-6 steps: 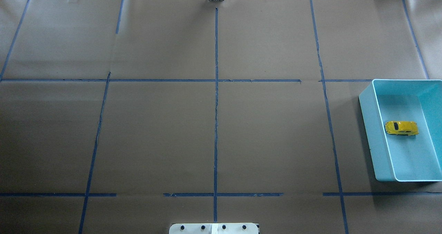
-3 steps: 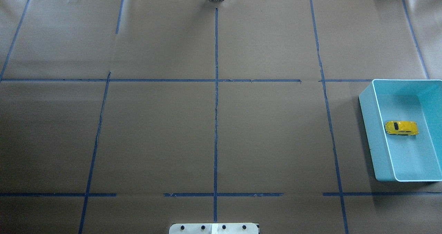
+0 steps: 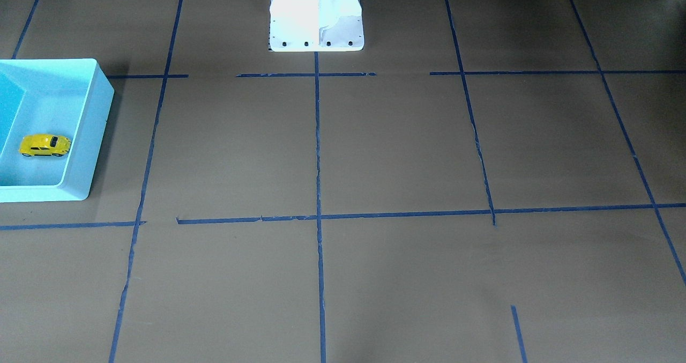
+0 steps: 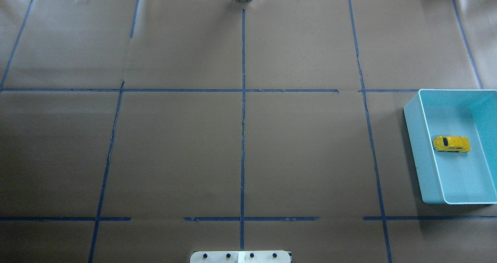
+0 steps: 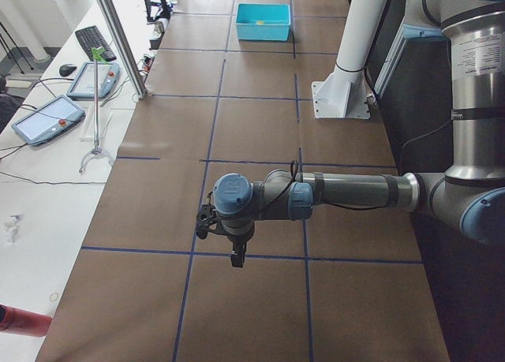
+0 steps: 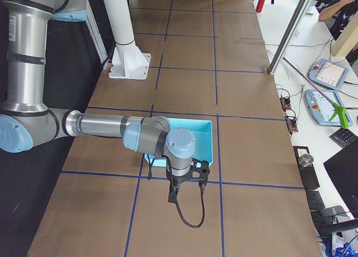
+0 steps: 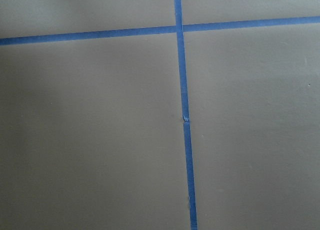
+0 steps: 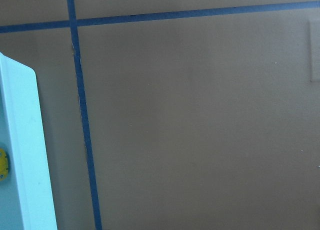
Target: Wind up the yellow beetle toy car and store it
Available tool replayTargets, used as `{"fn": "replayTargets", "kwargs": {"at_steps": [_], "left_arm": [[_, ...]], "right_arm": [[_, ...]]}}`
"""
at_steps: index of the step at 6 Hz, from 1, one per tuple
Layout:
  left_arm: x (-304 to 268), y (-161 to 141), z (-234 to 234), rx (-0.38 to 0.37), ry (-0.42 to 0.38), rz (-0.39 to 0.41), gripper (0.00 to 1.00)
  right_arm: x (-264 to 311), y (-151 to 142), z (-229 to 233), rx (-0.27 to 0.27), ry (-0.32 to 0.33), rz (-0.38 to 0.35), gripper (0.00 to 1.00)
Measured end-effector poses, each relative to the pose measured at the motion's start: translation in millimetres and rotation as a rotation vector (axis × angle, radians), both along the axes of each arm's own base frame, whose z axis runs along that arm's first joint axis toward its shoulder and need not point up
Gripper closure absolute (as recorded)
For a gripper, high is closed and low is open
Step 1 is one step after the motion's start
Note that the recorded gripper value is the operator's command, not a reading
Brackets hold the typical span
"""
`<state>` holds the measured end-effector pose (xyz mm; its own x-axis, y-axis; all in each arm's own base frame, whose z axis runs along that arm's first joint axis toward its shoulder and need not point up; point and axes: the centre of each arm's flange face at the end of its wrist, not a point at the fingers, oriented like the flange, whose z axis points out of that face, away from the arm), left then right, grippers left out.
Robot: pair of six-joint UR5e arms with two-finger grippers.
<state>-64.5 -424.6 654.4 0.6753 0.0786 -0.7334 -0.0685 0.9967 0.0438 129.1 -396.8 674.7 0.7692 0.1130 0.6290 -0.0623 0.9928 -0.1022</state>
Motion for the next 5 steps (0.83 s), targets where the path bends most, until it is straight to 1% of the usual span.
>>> {"fn": "replayTargets", "kwargs": {"at_steps": [1, 3, 4, 5], "left_arm": [[0.1, 0.0, 1.3, -0.002, -0.001, 0.000, 0.00], [0.6, -1.7, 0.6, 0.000, -0.001, 0.002, 0.00], [0.7, -3.1, 0.0, 0.001, 0.000, 0.002, 0.00], [0.8, -4.5, -0.7, 0.002, 0.000, 0.002, 0.00]], "right_arm": [[-2.0, -4.5, -0.3, 0.010, -0.025, 0.007, 0.00], [-4.5, -15.3, -12.3, 0.009, -0.056, 0.042, 0.00], [-17.3, -20.7, -24.2, 0.015, -0.067, 0.033, 0.00], [-35.4, -23.3, -40.8, 0.034, -0.049, -0.011, 0.00]]}}
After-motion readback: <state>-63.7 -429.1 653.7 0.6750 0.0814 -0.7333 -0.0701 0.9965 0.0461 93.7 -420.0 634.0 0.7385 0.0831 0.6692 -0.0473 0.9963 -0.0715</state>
